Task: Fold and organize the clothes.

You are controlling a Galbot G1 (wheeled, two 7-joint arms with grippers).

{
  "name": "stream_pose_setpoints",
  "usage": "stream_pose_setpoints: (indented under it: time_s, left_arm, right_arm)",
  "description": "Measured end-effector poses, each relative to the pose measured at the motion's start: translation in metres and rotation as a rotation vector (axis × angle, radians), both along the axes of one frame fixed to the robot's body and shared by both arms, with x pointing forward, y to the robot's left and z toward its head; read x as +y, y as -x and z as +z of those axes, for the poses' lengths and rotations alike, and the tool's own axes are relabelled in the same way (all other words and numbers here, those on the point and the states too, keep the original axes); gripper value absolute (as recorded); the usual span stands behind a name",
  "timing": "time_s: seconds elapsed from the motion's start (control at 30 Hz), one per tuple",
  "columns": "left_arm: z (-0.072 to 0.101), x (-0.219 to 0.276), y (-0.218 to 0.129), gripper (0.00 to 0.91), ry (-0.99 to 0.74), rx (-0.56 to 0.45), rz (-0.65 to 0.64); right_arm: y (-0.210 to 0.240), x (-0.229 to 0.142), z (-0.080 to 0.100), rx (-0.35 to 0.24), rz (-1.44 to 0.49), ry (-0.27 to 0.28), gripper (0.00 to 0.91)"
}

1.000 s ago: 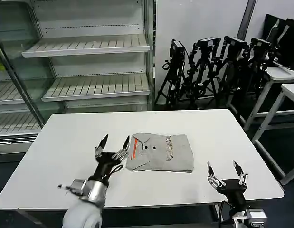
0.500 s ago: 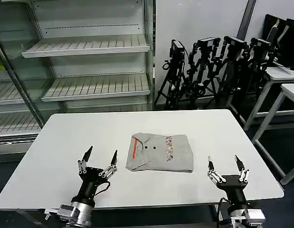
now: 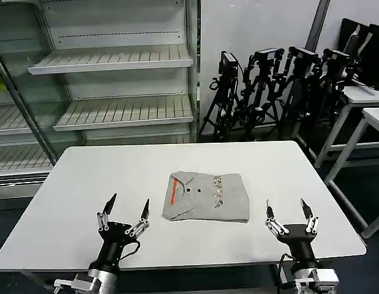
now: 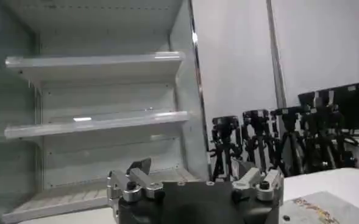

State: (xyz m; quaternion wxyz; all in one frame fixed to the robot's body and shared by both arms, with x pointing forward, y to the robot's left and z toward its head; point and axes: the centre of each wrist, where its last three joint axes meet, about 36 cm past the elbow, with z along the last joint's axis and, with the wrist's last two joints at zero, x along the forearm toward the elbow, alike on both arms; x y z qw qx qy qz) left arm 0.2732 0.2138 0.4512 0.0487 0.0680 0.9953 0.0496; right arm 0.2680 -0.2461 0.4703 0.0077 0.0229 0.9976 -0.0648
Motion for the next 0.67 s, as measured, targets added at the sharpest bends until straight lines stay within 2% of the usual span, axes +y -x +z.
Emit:
stream_pose_setpoints:
  time_s: [0.67]
  left_arm:
    - [-0.0009,0.0009,0.0022,0.907,-0.008,0.000,-0.001]
  right_arm:
    - [-0.0021,-0.0007,0.0041,0.002,-0.010,0.010,0.907]
